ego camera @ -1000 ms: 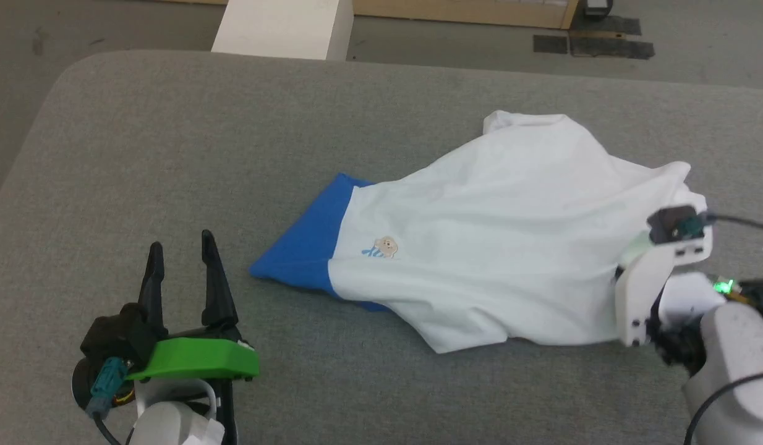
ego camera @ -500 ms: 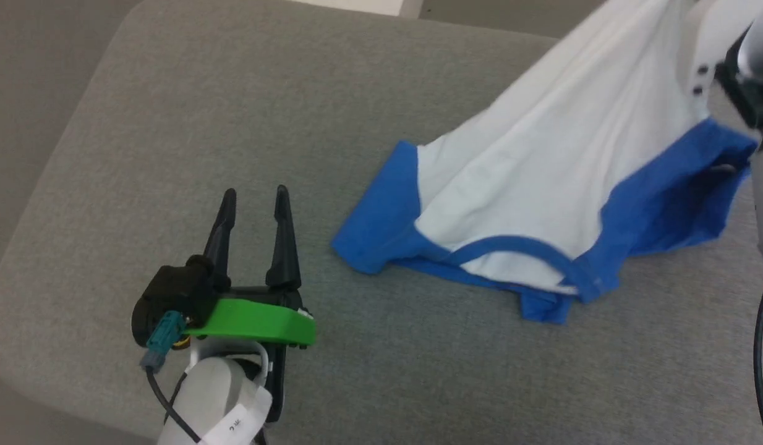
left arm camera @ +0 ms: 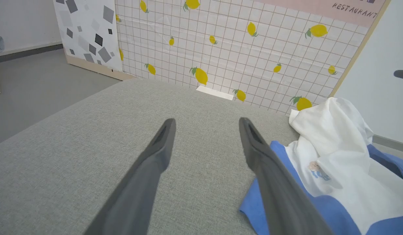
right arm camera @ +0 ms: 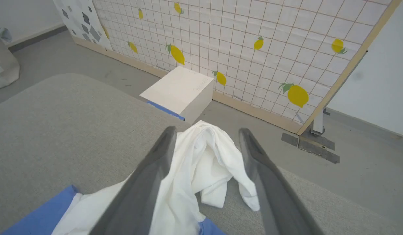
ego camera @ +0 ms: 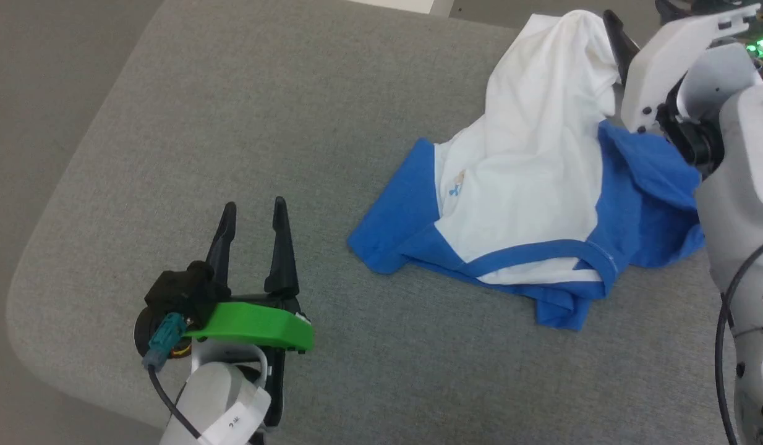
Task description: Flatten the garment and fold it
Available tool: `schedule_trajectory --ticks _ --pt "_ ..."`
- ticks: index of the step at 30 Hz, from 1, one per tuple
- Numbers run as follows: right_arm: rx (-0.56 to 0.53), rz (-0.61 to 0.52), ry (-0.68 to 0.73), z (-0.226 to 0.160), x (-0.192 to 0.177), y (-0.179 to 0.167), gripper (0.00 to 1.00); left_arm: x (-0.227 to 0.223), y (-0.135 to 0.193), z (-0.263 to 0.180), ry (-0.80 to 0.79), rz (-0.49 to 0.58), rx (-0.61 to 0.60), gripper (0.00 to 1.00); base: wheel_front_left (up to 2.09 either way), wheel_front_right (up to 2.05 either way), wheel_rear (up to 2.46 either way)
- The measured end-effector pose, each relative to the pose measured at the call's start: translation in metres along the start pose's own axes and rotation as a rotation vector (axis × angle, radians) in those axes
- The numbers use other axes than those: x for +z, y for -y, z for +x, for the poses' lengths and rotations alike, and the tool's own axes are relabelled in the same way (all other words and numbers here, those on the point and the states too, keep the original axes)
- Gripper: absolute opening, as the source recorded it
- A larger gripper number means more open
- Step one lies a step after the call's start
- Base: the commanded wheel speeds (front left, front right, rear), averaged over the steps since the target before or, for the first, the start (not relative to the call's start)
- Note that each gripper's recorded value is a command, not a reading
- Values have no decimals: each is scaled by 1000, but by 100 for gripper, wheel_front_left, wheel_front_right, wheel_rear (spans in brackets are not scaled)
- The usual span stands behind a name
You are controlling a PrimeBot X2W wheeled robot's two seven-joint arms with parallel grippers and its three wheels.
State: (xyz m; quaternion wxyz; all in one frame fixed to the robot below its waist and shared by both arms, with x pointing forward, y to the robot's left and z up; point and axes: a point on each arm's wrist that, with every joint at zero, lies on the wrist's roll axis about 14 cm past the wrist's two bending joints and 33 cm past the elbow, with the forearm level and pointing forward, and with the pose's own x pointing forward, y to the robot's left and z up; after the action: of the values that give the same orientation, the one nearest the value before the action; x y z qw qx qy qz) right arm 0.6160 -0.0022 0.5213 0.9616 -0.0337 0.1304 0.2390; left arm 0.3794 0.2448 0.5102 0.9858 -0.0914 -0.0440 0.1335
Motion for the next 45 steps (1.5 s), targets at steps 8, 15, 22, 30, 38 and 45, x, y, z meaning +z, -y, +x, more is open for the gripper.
schedule_trajectory --ticks 8,15,22,30,38,45 --pt "-71 87 119 -65 -14 26 100 3 12 -9 10 -24 -48 100 0 0 0" --pt "-180 113 2 -138 -78 54 100 10 36 -11 32 -55 -120 100 0 0 0" --pt "-218 69 -181 -176 -121 57 100 11 53 -11 37 -71 -167 100 0 0 0" --pt "-201 -48 -306 -149 -127 54 100 1 50 -7 6 -79 -154 100 0 0 0" --pt "-165 -114 -414 -117 -147 50 100 -9 39 -3 -22 -71 -110 100 0 0 0" --pt "-144 -106 -441 -103 -159 48 0 -15 35 1 -37 -64 -91 100 0 0 0"
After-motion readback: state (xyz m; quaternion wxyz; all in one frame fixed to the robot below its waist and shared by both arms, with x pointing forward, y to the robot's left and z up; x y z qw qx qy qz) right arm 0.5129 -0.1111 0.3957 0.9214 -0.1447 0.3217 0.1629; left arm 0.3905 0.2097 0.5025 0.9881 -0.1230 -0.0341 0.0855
